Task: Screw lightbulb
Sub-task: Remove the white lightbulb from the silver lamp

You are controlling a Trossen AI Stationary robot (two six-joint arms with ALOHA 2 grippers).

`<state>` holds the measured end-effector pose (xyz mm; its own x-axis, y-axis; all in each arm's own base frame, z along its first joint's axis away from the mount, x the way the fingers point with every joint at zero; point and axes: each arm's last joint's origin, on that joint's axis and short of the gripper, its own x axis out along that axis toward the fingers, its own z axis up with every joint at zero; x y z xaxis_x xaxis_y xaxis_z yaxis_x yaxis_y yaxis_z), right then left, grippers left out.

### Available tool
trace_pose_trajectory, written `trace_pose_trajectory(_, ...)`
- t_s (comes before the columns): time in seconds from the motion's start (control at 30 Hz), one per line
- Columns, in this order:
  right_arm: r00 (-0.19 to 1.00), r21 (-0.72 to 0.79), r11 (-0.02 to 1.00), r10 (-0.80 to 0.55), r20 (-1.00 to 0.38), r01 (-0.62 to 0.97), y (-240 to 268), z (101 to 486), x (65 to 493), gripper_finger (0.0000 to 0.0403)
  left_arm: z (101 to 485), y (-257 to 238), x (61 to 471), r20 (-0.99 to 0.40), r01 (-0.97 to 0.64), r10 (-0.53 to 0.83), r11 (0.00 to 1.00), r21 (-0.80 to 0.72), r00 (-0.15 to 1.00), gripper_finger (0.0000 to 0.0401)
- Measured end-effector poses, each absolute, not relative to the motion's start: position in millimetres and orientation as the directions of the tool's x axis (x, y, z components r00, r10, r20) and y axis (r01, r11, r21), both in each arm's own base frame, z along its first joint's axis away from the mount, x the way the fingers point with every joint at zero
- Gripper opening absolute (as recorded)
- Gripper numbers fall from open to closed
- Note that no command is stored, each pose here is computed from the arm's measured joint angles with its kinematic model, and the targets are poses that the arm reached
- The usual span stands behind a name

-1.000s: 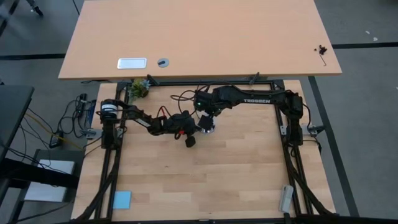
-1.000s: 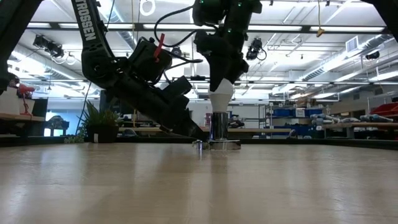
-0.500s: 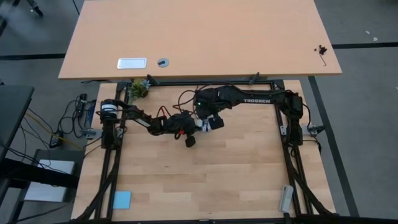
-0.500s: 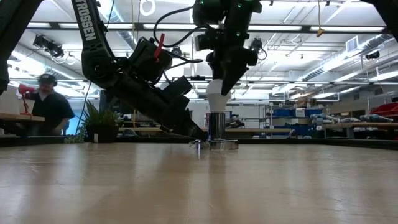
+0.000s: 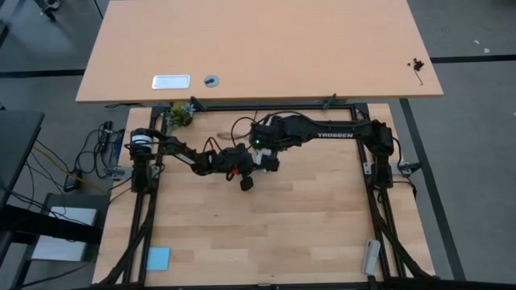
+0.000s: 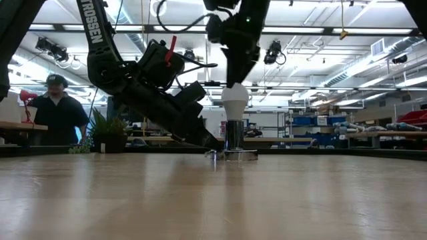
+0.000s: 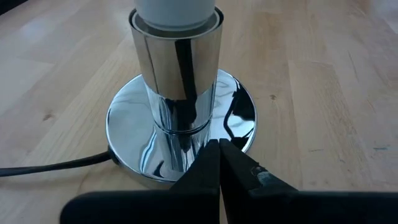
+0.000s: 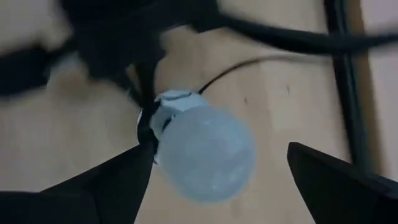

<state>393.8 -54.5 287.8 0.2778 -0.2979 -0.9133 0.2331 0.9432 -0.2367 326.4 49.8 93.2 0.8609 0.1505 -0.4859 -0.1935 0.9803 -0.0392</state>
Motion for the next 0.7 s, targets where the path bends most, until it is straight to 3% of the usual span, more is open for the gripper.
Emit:
trace_pose_trajectory(0.1,0.282,-0.110,0.887,-0.258,-0.924,0.449,-61.3,287.5,392.9,0.0374,93.2,49.9,326.4,-0.486,-0.194,0.151,0.980,-0.039,0.861,0.0003)
trace_pose_trajectory(0.27,0.297,0.021,0.785,-0.210,-0.932,0.619,-66.0,285.5,393.1,0.0374,93.2,49.9,326.5,-0.486,-0.194,0.151,0.980,-0.039,0.861,0.0003)
trace_pose_trajectory(0.53,0.257,-0.005,0.796,-0.201,-0.945,0.606,-66.8,267.2,391.2,0.0364,93.2,49.9,326.4,-0.486,-0.194,0.151,0.980,-0.039,0.861,0.0003)
trace_pose_trajectory(0.7,0.253,-0.040,0.851,-0.200,-0.947,0.523,-72.2,267.4,389.9,0.0311,93.3,49.9,326.5,-0.486,-0.194,0.151,0.980,-0.039,0.861,0.0003)
